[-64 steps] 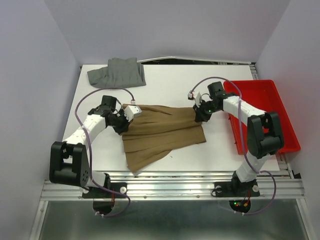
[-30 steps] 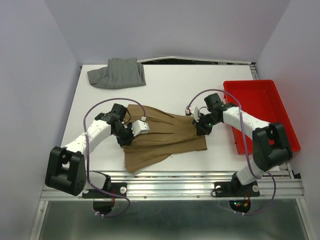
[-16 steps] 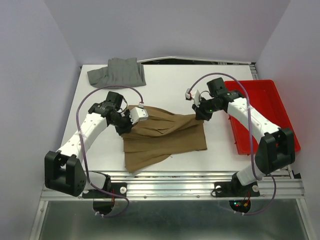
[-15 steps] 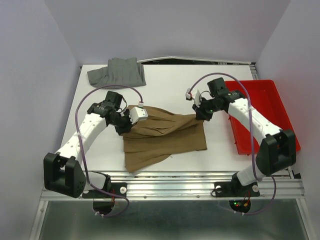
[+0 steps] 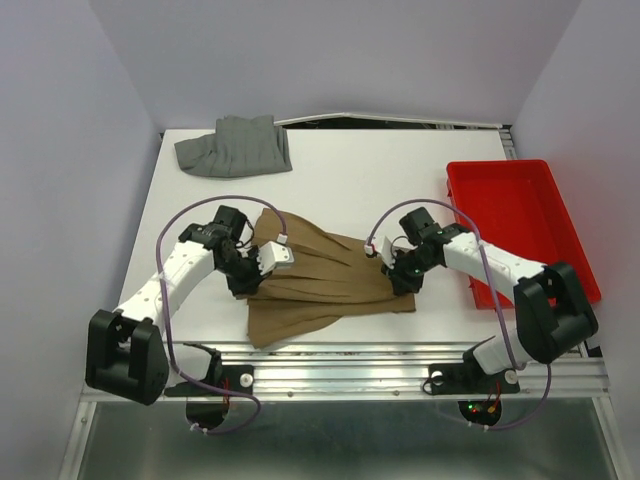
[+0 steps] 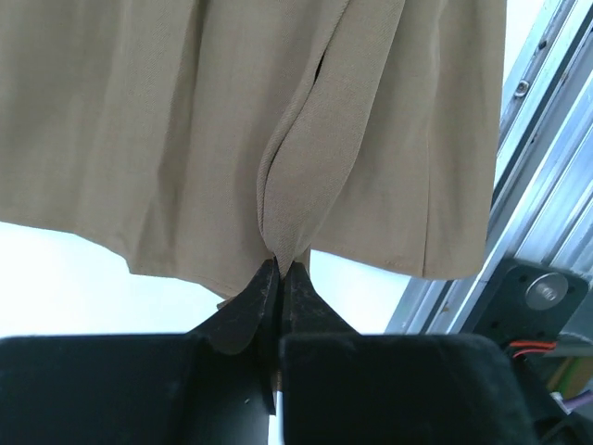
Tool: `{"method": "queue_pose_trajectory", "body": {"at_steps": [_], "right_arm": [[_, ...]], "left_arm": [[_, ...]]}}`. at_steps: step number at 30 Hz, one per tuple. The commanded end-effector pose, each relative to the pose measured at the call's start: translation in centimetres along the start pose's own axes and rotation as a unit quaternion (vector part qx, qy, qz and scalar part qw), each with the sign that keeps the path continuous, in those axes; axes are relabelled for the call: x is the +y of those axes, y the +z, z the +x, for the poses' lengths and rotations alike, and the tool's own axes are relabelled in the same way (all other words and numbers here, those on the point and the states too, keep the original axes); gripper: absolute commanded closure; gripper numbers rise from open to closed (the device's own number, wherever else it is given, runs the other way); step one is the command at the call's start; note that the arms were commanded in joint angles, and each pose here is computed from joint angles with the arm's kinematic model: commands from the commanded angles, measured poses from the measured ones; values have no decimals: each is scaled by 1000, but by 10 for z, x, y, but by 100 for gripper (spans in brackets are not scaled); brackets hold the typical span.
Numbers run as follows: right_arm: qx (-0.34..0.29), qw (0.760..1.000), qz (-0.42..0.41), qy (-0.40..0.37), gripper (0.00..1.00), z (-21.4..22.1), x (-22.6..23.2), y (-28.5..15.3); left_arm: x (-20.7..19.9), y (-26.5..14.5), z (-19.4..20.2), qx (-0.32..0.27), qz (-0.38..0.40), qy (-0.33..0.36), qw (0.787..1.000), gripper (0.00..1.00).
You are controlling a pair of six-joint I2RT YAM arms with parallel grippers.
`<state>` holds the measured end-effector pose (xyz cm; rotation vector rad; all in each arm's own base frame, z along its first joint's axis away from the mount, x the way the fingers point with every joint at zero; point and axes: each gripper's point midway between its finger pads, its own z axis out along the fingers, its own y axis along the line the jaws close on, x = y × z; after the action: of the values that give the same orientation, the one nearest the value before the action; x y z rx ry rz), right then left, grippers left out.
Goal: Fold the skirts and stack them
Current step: Fold the skirt
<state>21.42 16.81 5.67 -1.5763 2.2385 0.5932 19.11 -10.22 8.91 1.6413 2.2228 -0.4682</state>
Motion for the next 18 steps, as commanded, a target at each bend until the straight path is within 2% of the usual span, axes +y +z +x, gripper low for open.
{"method": "queue_pose_trajectory", "body": {"at_steps": [1, 2, 3, 4, 12, 18], "right_arm": [[-2, 999, 32, -7, 99, 3, -17, 12], [-1, 999, 36, -8, 99, 4, -19, 13], [-1, 999, 40, -9, 99, 4, -20, 13], [-1, 999, 42, -10, 99, 4, -21, 13], [-21, 997, 64, -33, 99, -26, -28, -19], [-42, 996, 54, -53, 99, -44, -5, -62]], "left_arm": [[0, 13, 8, 10, 9, 5, 1000, 87], [0, 15, 8, 11, 9, 5, 1000, 89], [0, 16, 8, 9, 9, 8, 1000, 97], [1, 16, 7, 5, 6, 11, 1000, 100], [3, 2, -2, -6, -11, 17, 1000, 100], [-10, -18, -11, -20, -1, 31, 999, 100]]}}
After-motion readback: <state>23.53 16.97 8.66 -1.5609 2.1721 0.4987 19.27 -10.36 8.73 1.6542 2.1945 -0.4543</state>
